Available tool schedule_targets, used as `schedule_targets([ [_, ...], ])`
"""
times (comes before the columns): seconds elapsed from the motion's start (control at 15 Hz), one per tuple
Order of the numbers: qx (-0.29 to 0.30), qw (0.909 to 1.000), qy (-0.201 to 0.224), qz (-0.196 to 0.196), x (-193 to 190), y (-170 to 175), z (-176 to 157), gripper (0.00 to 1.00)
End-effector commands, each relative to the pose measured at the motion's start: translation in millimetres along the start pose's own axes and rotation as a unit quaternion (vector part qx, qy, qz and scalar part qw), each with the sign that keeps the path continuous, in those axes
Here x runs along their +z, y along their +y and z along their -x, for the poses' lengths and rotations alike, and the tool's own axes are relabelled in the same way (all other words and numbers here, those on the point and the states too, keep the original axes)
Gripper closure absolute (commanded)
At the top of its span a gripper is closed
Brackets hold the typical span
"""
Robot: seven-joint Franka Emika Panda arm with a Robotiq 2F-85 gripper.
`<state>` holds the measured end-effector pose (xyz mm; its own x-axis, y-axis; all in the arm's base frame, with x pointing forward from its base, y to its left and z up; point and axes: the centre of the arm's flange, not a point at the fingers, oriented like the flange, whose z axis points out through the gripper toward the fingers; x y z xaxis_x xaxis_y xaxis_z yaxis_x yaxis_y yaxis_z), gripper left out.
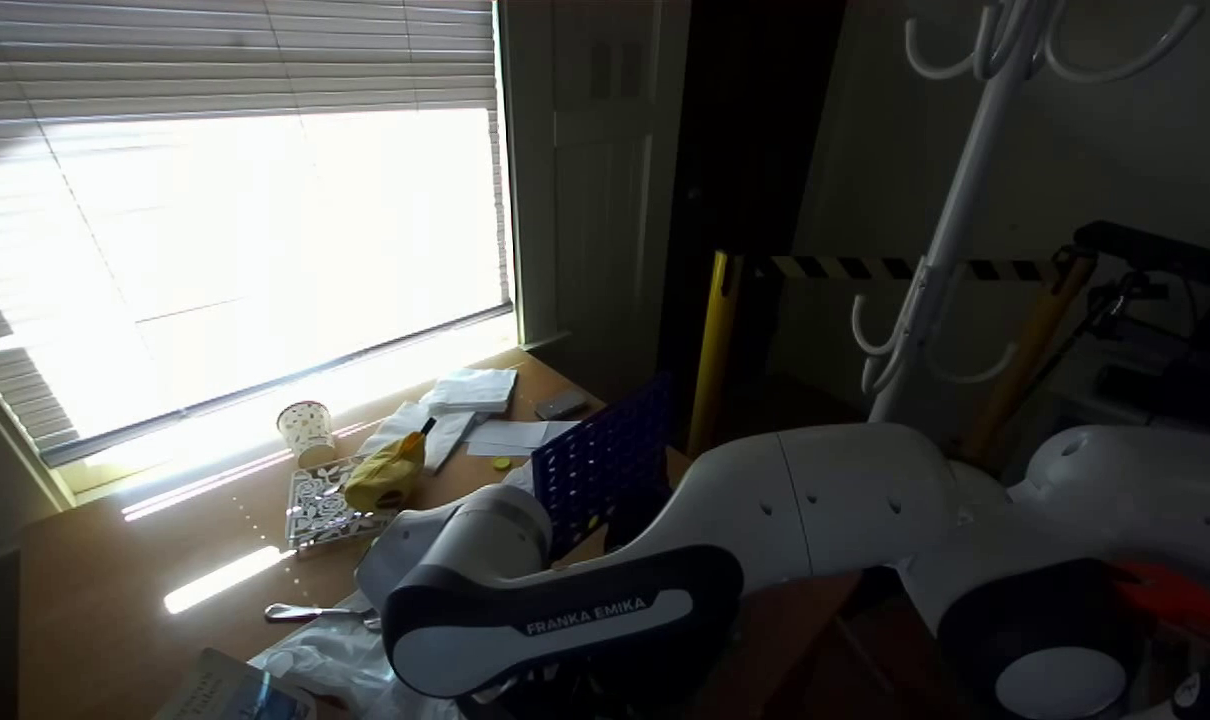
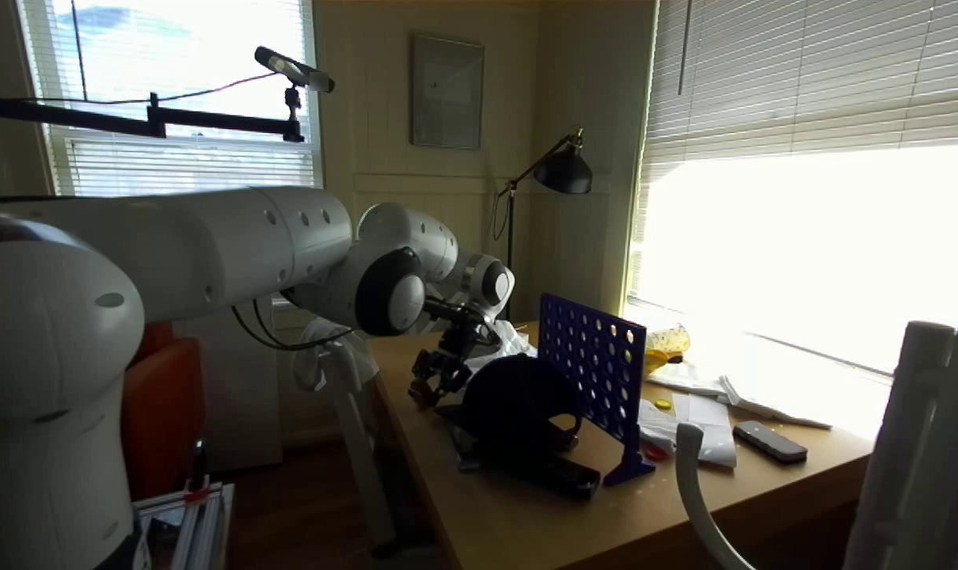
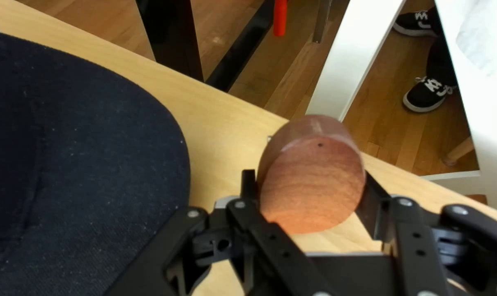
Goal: Put the brown object on the table
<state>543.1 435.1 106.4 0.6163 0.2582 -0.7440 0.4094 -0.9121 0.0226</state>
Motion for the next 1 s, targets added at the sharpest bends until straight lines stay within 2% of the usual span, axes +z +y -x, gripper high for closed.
schedule_targets([
  [0.0, 0.009, 0.9997, 0.022, 0.01, -50.0, -16.0, -55.4, 0.16],
  [0.13, 0.01, 0.9995, 0.031, 0.007, -53.2, -14.8, -56.0, 0.07],
  [0.27, 0.012, 0.9991, 0.04, 0.004, -56.5, -14.1, -56.9, 0.05],
  [0.4, 0.014, 0.9988, 0.048, 0.004, -59.9, -14.1, -56.8, 0.12],
  [0.6, 0.019, 0.9982, 0.056, 0.008, -66.6, -14.7, -54.3, 0.11],
  [0.93, 0.07, 0.9936, 0.083, 0.031, -98.3, -5.1, -22.2, 0.0],
])
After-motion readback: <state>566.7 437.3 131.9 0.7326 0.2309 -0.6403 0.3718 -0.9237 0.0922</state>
